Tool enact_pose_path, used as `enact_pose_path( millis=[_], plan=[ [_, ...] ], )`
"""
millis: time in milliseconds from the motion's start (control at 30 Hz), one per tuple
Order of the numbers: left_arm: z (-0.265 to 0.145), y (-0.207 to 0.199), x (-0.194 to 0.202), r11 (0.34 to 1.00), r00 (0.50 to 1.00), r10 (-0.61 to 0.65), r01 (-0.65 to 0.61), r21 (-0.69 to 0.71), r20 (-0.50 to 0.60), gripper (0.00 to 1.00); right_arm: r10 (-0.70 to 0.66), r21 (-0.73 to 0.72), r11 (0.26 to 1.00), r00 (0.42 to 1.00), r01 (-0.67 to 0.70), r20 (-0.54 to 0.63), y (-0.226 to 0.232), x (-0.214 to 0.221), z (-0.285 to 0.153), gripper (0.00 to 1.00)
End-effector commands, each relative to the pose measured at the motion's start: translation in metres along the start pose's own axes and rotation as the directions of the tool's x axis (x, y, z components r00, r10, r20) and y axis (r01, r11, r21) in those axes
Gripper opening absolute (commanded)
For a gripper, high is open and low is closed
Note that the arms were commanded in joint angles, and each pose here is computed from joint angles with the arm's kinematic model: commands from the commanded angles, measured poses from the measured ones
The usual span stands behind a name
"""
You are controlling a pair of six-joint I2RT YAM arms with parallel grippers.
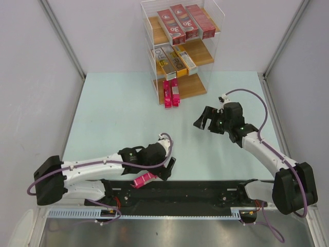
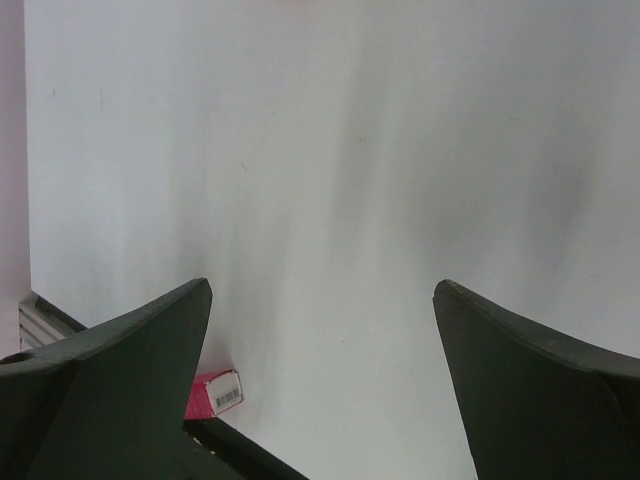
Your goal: Place and organize the toothpastes onto the shelf
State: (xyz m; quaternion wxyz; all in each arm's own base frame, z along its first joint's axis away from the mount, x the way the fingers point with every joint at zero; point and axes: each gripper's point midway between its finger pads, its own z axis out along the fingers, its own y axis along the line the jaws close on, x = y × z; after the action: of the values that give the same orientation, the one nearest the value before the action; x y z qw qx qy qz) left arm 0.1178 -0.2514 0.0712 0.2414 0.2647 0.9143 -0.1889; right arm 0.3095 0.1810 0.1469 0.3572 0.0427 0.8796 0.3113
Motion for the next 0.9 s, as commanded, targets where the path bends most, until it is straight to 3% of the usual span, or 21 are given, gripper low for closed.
enact_pose_path(
  millis=[0, 233, 467, 633, 867],
  plan=[
    [0.001, 0.006, -0.009, 0.996, 0.999, -0.025, 0.027, -0.081, 0.025, 1.0, -0.01, -0.012, 1.0, 1.0, 0.01, -0.008, -0.003, 0.003, -0.009, 1.0],
    [0.011, 0.015, 0.003, 0.993, 1.0, -0.011, 0.01, -0.116, -0.006, 0.97, -0.001, -0.02, 1.0, 1.0, 0.001, -0.003, -0.006, 0.002, -0.014, 1.0],
    [0.027, 0.01, 0.012, 0.995, 0.998, 0.017, -0.023, -0.1, -0.059, 0.75, 0.008, -0.029, 1.0, 1.0, -0.008, -0.007, -0.006, 0.003, -0.016, 1.0],
    [0.037, 0.015, 0.022, 0.99, 0.991, 0.042, -0.057, -0.126, -0.124, 0.65, 0.011, -0.028, 1.0, 1.0, -0.011, 0.003, -0.008, 0.0, -0.021, 1.0],
    [0.03, 0.01, -0.001, 0.989, 0.997, 0.044, -0.053, -0.139, -0.065, 0.43, 0.013, -0.034, 0.999, 1.0, -0.013, -0.001, -0.008, 0.0, -0.023, 1.0]
  ],
)
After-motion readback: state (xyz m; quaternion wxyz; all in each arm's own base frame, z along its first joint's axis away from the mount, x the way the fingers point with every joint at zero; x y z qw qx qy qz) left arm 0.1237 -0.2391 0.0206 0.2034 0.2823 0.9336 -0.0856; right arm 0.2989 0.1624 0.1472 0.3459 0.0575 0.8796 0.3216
